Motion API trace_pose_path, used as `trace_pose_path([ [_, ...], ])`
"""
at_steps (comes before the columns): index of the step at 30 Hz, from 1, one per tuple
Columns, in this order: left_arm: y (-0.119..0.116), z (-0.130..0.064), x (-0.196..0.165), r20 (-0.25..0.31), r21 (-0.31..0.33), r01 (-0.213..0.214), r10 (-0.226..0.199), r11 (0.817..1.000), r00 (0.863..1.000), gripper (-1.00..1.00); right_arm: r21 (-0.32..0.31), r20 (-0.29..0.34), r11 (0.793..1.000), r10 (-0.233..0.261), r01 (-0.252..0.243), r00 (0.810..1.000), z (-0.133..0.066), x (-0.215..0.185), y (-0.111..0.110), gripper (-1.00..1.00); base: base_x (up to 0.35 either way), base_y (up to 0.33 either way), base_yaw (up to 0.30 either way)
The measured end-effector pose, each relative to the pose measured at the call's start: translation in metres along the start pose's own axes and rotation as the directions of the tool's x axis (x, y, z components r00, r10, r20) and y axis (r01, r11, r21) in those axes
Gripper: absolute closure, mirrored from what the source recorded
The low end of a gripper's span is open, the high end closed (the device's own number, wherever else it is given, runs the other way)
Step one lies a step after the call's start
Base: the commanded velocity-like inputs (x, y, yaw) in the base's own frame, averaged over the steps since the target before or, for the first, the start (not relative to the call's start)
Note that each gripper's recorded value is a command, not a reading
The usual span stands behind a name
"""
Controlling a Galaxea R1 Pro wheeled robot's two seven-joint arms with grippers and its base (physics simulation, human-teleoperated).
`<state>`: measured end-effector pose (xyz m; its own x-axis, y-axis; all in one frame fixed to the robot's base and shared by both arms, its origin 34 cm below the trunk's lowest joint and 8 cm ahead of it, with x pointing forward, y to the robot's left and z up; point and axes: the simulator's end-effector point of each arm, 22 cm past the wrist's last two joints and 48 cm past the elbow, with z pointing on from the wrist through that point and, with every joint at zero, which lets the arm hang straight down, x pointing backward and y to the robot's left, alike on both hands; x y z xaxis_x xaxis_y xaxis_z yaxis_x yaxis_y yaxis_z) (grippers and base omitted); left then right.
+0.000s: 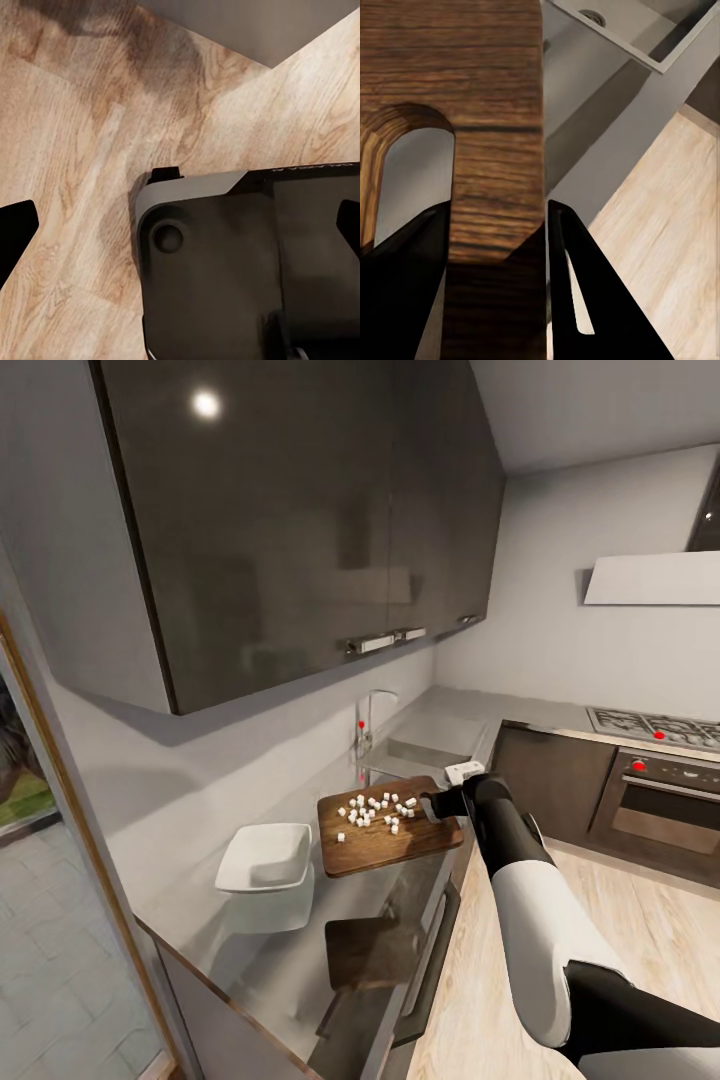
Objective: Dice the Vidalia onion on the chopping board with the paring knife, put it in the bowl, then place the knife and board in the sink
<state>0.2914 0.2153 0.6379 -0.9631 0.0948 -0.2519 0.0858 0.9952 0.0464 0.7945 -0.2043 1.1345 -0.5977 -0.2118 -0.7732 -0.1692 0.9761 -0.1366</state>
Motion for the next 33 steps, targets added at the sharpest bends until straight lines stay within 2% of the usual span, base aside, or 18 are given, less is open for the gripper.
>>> trace_pose_path([
  [7,-0.001,0.000,-0.001,0.002,0.001,0.000,0.000,1.000,1.000,-1.00,0.009,-0.043,1.000,0.012,-0.012,0.999,0.001,0.010,-0.001,1.00,0.000,0.000,0.000],
  [15,-0.002,0.000,-0.001,0.003,0.004,0.000,0.000,1.000,1.000,-1.00,0.007,-0.056,1.000,0.019,-0.018,0.998,0.001,0.012,0.000,1.00,0.000,0.000,0.000],
  [18,-0.007,0.000,-0.001,0.004,0.026,0.000,0.000,1.000,1.000,-1.00,0.002,-0.064,1.000,0.026,-0.026,0.998,0.000,0.013,0.001,1.00,0.000,0.000,0.000],
  [22,-0.008,0.000,-0.001,0.004,0.034,0.000,0.000,0.999,1.000,-1.00,-0.041,-0.058,0.997,0.067,-0.070,0.996,-0.001,0.010,0.011,1.00,0.000,0.000,0.000],
  [25,-0.009,0.000,-0.001,0.004,0.036,0.000,0.000,0.999,1.000,-1.00,-0.062,-0.076,0.994,0.086,-0.091,0.993,-0.002,0.012,0.017,1.00,0.000,0.000,0.000],
  [33,-0.011,0.000,-0.001,0.005,0.039,0.000,-0.001,0.999,1.000,-1.00,-0.065,-0.080,0.995,0.066,-0.071,0.995,-0.003,0.009,0.022,1.00,0.000,0.000,0.000],
])
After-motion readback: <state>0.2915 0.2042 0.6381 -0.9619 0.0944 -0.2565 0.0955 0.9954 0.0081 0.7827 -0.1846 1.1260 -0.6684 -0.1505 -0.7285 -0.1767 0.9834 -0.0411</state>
